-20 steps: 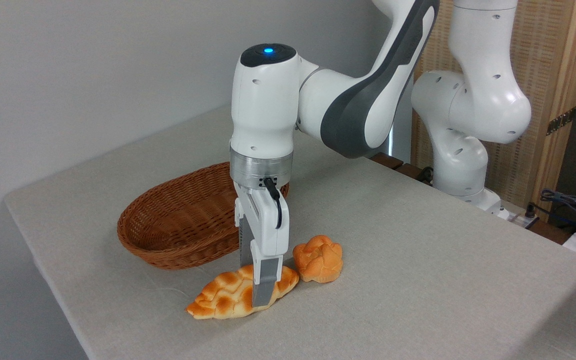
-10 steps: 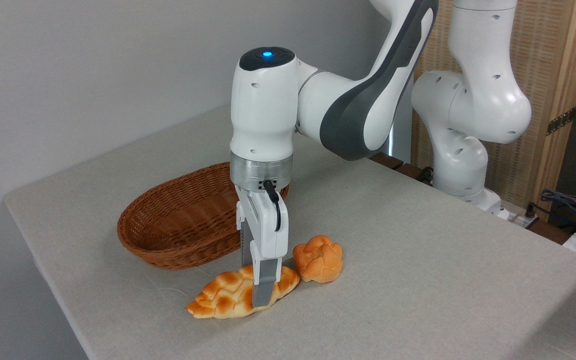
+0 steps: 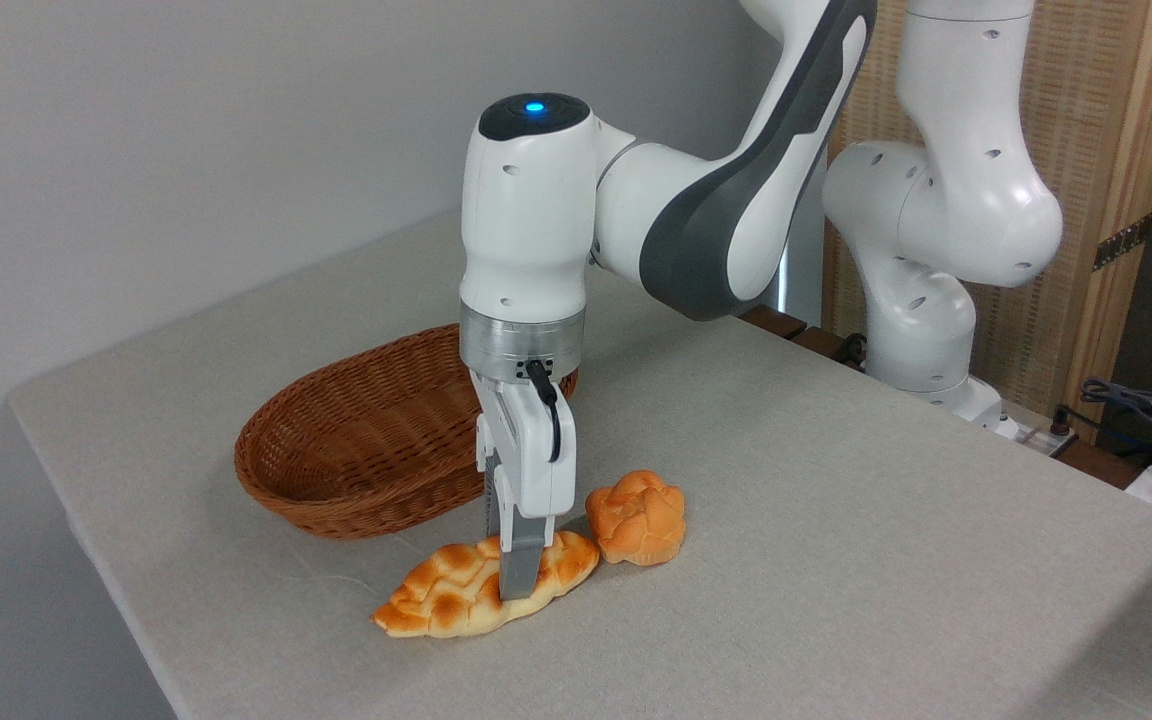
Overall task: Put bread into the basket
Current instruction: 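Lift the braided loaf and carry it over the basket, then lower the loaf into the basket and open the gripper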
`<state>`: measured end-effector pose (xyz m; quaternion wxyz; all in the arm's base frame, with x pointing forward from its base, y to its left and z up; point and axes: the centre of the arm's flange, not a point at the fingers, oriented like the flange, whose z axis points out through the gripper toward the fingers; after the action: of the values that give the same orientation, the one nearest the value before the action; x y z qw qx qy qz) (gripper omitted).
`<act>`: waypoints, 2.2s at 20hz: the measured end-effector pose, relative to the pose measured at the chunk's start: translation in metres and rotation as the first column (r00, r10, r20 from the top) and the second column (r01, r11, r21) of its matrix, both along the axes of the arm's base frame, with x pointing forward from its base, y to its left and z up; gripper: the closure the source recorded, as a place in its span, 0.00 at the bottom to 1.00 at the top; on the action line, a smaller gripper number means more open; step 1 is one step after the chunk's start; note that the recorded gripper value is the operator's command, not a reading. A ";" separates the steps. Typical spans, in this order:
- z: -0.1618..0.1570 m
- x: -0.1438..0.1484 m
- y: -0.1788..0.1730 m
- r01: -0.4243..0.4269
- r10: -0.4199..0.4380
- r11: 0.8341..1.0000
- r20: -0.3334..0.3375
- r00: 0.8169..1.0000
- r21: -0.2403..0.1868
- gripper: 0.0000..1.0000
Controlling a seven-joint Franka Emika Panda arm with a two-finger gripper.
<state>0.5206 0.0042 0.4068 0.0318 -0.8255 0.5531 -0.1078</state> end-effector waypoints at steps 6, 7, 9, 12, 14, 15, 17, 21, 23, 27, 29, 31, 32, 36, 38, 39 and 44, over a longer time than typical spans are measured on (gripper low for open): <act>0.013 0.005 -0.002 -0.018 0.019 0.999 0.021 1.000 -0.031 0.74; 0.021 0.008 -0.002 -0.028 0.029 0.998 0.021 0.999 -0.051 0.74; 0.049 0.016 -0.003 -0.046 0.046 0.994 -0.011 0.999 -0.100 0.74; 0.104 0.021 0.001 -0.132 0.120 0.980 -0.088 0.989 -0.147 0.74; 0.130 0.020 -0.002 -0.214 0.193 0.963 -0.134 0.972 -0.163 0.73; 0.137 0.019 -0.009 -0.253 0.228 0.953 -0.155 0.961 -0.166 0.73; 0.142 0.017 -0.047 -0.316 0.285 0.934 -0.191 0.940 -0.165 0.73; 0.129 0.008 -0.136 -0.363 0.321 0.921 -0.251 0.913 -0.140 0.68; 0.115 0.007 -0.158 -0.361 0.316 0.924 -0.279 0.907 -0.125 0.53; 0.091 0.013 -0.169 -0.349 0.311 0.933 -0.295 0.904 -0.086 0.37; 0.086 0.017 -0.168 -0.353 0.315 0.932 -0.292 0.903 -0.086 0.30; 0.081 0.020 -0.171 -0.350 0.312 0.932 -0.286 0.906 -0.092 0.20; 0.079 0.021 -0.173 -0.347 0.309 0.933 -0.286 0.907 -0.093 0.10; 0.075 0.022 -0.176 -0.344 0.306 0.934 -0.287 0.908 -0.093 0.01; 0.075 0.022 -0.176 -0.344 0.306 0.934 -0.287 0.908 -0.093 0.00; 0.075 0.022 -0.176 -0.344 0.306 0.934 -0.287 0.908 -0.093 0.00; 0.076 0.023 -0.175 -0.344 0.306 0.934 -0.285 0.908 -0.094 0.00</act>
<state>0.5432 -0.1710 0.4827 -0.0838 -0.9133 0.3976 -0.0283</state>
